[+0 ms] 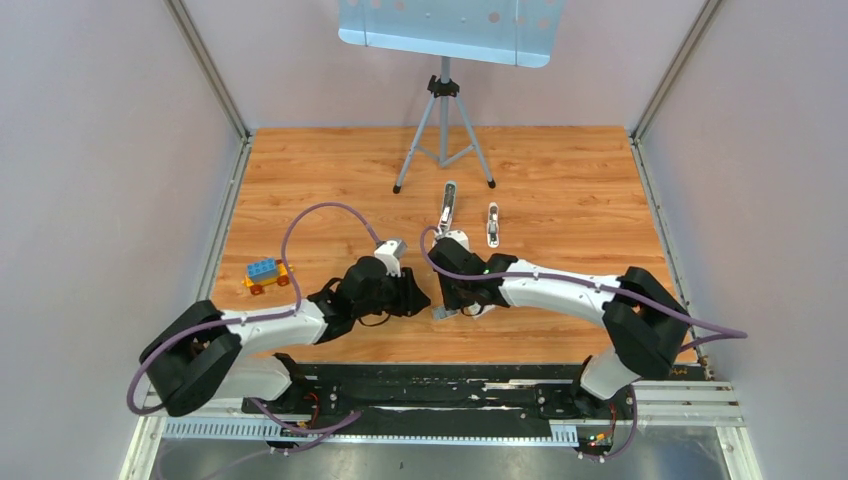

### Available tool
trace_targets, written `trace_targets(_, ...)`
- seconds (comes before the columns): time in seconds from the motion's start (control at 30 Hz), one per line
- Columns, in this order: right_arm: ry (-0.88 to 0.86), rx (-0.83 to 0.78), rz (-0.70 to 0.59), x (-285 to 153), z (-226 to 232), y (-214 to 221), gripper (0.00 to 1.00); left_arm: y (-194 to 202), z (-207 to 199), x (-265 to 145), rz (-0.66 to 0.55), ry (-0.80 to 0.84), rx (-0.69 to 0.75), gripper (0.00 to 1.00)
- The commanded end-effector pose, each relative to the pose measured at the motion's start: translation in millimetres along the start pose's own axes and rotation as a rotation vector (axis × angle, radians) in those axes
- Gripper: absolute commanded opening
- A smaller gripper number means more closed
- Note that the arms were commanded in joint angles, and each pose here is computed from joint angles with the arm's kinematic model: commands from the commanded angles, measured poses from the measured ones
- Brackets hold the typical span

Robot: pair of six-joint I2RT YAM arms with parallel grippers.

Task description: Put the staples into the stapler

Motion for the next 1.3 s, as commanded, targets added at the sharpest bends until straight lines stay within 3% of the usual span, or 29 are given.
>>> trace_targets(0.0,-0.008,-0.014,-0.043,-15.5,1.3,-1.2,0.18,-14.3,-3.8,-14.4,-0.082,-0.094,0.076,0.45)
trace_targets(0.07,-0.004,-0.015,-0.057,-19.4,-1.2,-3.5,0.18,-19.5,-5.3,-21.4,-0.111,-0.120,0.088,0.57)
trace_targets(0.13,0.010,-0.015,-0.069,-22.6,-6.6,-6.3,0.18,-23.9,-7.6,-28.5,-0.129,-0.140,0.105,0.80)
trace_targets(0.17,0.020,-0.014,-0.076,-24.6,-10.8,-8.1,0.18,-26.6,-8.9,-32.5,-0.135,-0.156,0.118,0.96)
trace_targets(0.2,0.031,-0.015,-0.082,-26.5,-15.8,-9.5,0.18,-29.9,-10.5,-36.6,-0.143,-0.172,0.131,0.99)
trace_targets(0.43,0.093,0.036,-0.118,-33.3,-63.4,-25.3,0.18,-53.2,-25.4,-68.3,-0.202,-0.273,0.198,1.00)
trace_targets(0.67,0.162,0.085,-0.151,-28.2,-113.7,-49.2,0.17,-71.2,-57.3,-99.5,-0.125,-0.184,0.341,1.00)
trace_targets(0.93,0.187,0.140,-0.166,-14.1,-148.2,-68.2,0.17,-72.1,-58.9,-132.8,-0.012,-0.198,0.514,1.00)
trace_targets(1.1,0.168,0.168,-0.188,0.5,-163.0,-80.8,0.17,-71.7,-39.2,-147.4,-0.105,-0.304,0.594,1.00)
trace_targets(1.27,0.159,0.180,-0.179,13.4,-171.5,-91.0,0.17,-74.1,-39.9,-154.2,-0.172,-0.277,0.616,1.00)
Point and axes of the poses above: each gripper's point midway between its finger pads, its own x axis out along the fingers, its own z axis along the line the jaws close on, y = z × x, the point moved 10 cm from there along -x, back along the fingers, and after that the axes turned 12 degrees about -x, right-handed, at the moved point
